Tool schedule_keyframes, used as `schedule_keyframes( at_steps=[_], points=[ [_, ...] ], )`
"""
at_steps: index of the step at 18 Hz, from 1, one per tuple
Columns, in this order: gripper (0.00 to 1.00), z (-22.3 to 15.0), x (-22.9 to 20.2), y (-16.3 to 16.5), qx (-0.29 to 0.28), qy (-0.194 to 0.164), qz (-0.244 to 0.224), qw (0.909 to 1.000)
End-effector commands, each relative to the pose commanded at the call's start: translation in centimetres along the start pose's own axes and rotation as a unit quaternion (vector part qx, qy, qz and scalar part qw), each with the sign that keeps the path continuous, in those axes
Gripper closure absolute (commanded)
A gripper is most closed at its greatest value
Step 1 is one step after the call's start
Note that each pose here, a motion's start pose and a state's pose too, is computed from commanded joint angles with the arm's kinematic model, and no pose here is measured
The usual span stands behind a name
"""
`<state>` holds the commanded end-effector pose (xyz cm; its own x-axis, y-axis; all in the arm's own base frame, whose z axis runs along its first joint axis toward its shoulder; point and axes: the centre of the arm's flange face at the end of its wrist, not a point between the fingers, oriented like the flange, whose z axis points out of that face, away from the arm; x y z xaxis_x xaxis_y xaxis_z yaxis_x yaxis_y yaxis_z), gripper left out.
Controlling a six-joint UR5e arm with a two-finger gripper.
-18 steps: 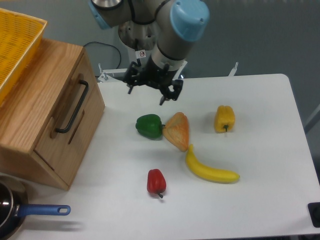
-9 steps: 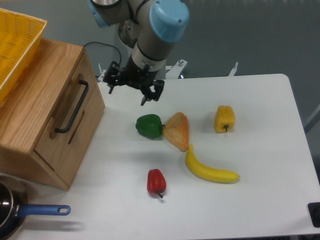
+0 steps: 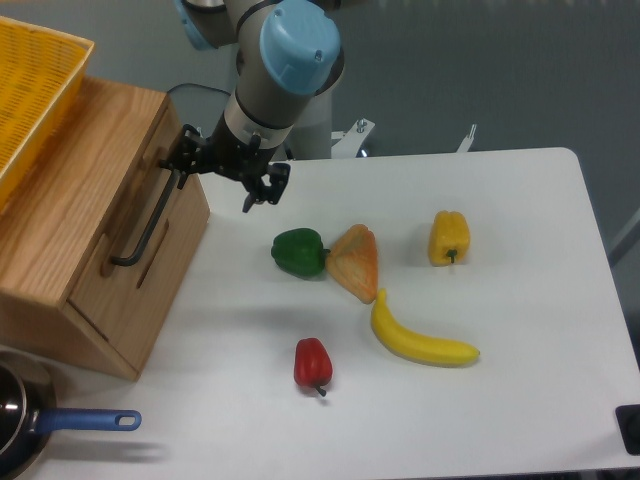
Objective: Slide open the top drawer
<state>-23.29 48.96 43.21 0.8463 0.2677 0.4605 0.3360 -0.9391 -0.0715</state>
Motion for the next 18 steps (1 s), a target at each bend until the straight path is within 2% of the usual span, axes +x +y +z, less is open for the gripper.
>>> schedule_keyframes(
  at_steps=[18],
  points=[
    [0.00, 3.4, 1.4, -1.5, -0.024, 0.022, 0.005, 0.9995]
  ],
)
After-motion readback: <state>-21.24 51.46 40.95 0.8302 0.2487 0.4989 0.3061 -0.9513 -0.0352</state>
